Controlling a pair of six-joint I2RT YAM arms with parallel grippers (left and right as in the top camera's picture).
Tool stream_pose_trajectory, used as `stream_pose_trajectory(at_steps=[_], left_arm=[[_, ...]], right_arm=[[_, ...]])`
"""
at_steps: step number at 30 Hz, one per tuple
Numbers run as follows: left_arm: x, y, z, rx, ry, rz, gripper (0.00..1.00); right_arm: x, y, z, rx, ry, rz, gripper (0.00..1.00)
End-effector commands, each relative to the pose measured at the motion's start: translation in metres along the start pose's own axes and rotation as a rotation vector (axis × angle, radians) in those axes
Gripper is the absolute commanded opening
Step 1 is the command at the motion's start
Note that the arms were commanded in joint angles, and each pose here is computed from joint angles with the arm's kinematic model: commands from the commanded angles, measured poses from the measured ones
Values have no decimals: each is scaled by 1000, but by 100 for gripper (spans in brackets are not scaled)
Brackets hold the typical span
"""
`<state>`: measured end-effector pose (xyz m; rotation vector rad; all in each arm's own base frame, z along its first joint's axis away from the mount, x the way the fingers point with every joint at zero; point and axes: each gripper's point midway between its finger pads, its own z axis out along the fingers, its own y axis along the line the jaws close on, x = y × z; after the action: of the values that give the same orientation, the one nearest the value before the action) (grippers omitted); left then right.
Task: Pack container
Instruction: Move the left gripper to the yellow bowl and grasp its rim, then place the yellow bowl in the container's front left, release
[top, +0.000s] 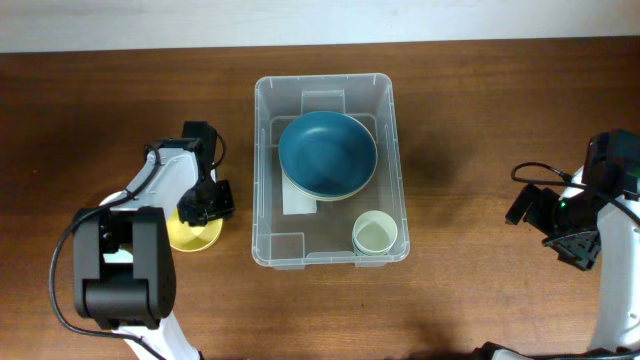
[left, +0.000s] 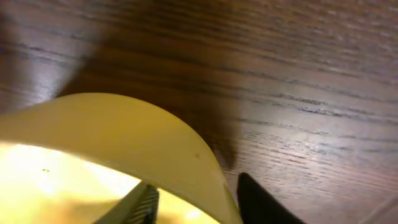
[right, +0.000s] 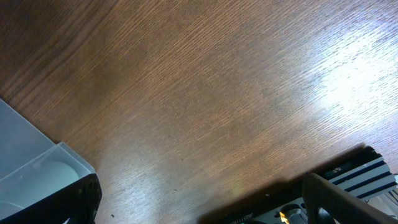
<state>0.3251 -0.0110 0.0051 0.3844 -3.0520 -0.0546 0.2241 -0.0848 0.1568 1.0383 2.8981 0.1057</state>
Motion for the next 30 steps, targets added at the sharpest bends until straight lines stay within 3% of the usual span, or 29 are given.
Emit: stream_pose_trajectory(at_steps=[1,3,6,14,21,26,30], left_arm=[[1,-2,4,11,10,-1,20],[-2,-3,1,13,1,-1,7],[-9,-5,-4,19,-18,-1,1],[-43,-25,-56,45,-124,74,1],[-62,-66,-177,120,-351,158,0],[-40,-103,-236,183,-486,273,1],[14,-145,-235,186,-425,436,1]], right_arm=[[1,-2,-2,3,-11,-3,99],[1,-2,-2,3,-11,-3,99],[1,-2,-2,3,-11,-3,99],[1,-3,-2,3,-11,-6,99],[1,-3,-2,3,-11,-6,99],[0,-2,-2,2,-14,-6,99],[0,-2,-2,2,-15,-6,99]])
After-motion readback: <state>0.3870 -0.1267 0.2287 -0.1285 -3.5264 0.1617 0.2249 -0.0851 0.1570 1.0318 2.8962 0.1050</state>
